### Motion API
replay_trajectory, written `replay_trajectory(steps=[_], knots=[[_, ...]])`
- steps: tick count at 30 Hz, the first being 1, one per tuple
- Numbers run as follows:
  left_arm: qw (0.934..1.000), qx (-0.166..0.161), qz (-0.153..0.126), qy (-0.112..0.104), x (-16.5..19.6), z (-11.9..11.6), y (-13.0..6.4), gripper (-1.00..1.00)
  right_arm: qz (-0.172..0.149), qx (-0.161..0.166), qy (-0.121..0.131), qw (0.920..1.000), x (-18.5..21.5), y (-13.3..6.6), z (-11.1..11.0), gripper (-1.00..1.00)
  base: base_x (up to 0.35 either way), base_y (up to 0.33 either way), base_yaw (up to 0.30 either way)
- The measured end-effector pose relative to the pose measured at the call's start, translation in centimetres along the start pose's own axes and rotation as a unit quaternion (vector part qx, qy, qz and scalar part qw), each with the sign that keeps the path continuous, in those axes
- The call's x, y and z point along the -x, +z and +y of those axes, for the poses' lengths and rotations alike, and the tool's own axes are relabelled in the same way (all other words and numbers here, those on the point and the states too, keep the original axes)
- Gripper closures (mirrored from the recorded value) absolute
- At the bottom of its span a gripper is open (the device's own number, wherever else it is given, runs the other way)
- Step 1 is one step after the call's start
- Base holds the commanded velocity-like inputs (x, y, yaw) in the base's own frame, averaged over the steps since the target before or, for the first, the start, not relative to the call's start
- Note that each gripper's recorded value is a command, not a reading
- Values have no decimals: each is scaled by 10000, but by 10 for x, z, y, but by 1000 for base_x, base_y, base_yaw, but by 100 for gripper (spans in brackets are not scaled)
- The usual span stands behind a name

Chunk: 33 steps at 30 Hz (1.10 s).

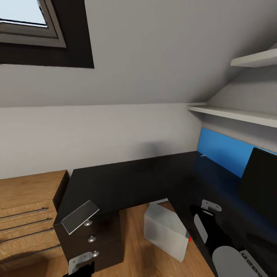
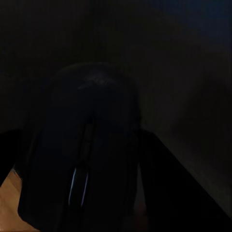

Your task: In the bedroom, organize the workspace by keeping the computer under the desk, ensuring the monitor is on the desk, placing the keyboard on the desk next to the monitor, placing the mouse on the desk next to the keyboard, moving the folder from the swivel chair onto the desk next to the mouse, stacking the notebook on top of the folder with the pen on top of the notebook, and positioning the swivel chair next to the desk.

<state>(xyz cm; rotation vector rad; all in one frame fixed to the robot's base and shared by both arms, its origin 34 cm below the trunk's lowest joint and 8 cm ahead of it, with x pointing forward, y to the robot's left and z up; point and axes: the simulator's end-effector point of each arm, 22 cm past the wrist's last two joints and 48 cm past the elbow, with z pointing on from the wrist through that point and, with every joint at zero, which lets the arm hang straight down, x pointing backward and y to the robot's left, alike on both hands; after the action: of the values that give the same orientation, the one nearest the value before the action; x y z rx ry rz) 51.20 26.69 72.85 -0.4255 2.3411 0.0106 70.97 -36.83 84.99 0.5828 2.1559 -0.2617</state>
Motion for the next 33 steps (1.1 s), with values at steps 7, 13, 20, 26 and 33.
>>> replay_trajectory(steps=[7, 13, 20, 26, 33], knots=[[9998, 54, 165, 29, -16, 4, 3, -100, -12, -10, 8, 10000, 1, 0, -1, 100, -253, 186, -86], [9998, 59, 179, 26, -18, 5, 2, -100, -28, -1, 4, 10000, 1, 0, 0, 100, -199, 167, -53], [9998, 61, 182, 38, -18, 5, 2, -100, -131, 6, 42, 9999, 11, -2, 0, 100, -12, 11, -3], [9998, 60, 182, 40, -18, 4, 2, -100, -247, 4, 84, 9997, 22, -3, -2, 100, -1, 1, -91], [9998, 60, 182, 40, -18, 4, 2, -100, -255, -3, 67, 9997, 22, -3, -2, 100, 0, 0, -248]])
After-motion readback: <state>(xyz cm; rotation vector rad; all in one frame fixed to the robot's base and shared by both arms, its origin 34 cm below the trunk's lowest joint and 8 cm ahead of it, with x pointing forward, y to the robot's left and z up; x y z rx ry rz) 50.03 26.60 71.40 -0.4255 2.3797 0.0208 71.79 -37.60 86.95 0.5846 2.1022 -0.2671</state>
